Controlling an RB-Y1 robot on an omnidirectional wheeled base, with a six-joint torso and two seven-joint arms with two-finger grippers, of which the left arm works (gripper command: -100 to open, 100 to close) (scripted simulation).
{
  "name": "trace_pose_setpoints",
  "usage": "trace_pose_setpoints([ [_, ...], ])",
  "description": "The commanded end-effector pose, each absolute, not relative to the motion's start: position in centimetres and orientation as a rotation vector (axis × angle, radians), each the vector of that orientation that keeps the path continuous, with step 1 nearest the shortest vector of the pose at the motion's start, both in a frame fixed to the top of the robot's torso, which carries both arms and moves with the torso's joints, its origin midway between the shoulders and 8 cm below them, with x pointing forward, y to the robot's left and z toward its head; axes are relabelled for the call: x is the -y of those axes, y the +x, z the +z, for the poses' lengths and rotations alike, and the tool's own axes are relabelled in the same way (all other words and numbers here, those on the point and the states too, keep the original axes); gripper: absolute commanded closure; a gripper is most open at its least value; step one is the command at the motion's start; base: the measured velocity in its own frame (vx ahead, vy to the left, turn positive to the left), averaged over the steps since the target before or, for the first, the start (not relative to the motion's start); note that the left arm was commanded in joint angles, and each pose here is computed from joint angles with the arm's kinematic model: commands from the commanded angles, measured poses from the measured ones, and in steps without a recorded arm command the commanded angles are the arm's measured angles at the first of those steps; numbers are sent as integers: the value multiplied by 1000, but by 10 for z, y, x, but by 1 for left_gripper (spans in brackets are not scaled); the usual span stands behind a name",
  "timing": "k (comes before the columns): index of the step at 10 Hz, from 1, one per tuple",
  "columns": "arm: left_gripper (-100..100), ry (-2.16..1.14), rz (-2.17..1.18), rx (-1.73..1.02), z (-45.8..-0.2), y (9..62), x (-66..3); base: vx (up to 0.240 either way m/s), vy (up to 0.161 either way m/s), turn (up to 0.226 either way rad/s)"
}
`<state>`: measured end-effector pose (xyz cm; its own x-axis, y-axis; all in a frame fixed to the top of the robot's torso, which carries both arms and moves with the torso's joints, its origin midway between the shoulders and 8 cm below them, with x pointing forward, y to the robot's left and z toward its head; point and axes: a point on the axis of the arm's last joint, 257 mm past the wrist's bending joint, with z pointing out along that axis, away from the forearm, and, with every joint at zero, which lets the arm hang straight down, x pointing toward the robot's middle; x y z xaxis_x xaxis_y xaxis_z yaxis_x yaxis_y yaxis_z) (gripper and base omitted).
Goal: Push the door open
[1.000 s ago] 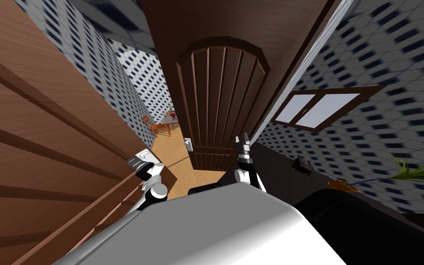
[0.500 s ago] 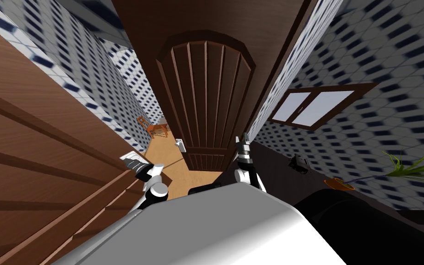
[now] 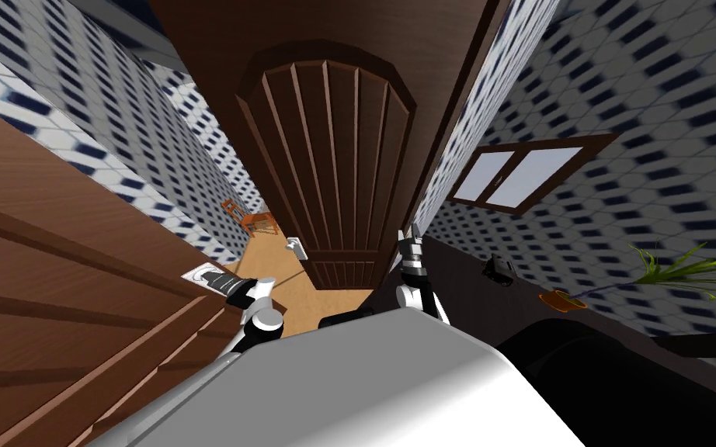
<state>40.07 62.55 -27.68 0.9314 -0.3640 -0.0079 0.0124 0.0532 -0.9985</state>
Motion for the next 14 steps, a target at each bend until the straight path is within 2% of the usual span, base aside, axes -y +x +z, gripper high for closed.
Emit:
trace_pose_setpoints([
  [1, -100, -1487, -263, -262, -274, 388, -635, 37, 229, -176],
  [5, -100, -1506, -210, -214, -290, 362, -633, 56, 266, -200],
  [6, -100, -1501, -218, -220, -287, 369, -633, 26, 103, -42],
  [7, 100, -1501, -218, -220, -287, 369, -633, -4, -11, 33],
  [12, 100, -1501, -218, -220, -287, 369, -633, -6, -21, 4],
  [14, 100, -1505, -155, -160, -284, 344, -650, 4, 124, -124],
])
